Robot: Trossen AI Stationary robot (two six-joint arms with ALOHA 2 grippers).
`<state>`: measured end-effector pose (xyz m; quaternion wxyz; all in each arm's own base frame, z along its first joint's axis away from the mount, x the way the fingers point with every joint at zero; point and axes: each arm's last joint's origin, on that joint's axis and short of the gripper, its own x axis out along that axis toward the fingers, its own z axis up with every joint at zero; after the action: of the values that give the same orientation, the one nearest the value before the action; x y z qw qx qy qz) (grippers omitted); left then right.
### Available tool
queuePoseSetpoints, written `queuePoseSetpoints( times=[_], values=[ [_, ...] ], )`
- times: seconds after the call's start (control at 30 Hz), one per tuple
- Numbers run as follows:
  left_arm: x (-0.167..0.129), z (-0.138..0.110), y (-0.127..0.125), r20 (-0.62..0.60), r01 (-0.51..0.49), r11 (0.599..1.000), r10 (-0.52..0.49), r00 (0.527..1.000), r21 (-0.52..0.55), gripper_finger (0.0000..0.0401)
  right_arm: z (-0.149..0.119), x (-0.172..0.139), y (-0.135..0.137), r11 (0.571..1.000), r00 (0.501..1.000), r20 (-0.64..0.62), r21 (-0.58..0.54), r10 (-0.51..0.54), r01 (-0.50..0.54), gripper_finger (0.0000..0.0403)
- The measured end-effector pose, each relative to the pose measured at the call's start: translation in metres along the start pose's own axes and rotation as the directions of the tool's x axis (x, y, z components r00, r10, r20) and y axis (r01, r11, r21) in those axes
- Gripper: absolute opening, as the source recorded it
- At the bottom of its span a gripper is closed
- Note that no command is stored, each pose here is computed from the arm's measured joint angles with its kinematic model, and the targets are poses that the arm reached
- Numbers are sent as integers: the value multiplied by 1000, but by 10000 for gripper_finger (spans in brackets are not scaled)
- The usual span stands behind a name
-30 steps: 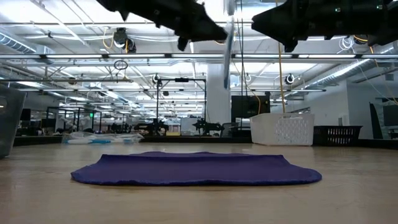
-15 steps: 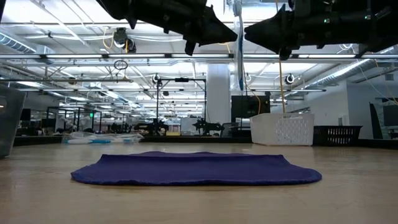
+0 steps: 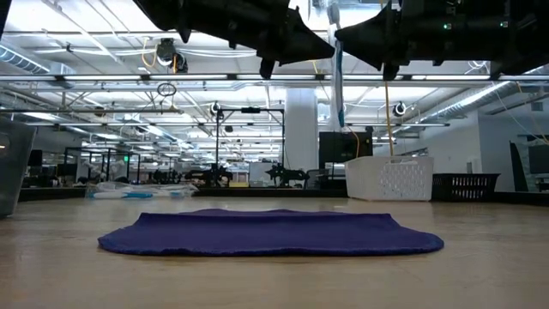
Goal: Pick & Place Toothbrushes
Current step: Put the blue toothbrush into the white bin
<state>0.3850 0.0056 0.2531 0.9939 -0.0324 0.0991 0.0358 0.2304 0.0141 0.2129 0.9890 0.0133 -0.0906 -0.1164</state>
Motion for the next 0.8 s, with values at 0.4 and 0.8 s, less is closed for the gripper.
queuePoseSetpoints(
  times=[0.4, 0.8],
  values=[
    [1, -1, 1, -5, -30, 999, 30, 1000, -15, 1, -1, 0, 0, 1000, 1000, -7, -12, 20, -20, 8],
    [0, -4, 3, -32, -86, 996, 86, 996, -10, 102, 8, -4, -3, 998, 1000, 10, -57, -15, 16, 5]
  ],
)
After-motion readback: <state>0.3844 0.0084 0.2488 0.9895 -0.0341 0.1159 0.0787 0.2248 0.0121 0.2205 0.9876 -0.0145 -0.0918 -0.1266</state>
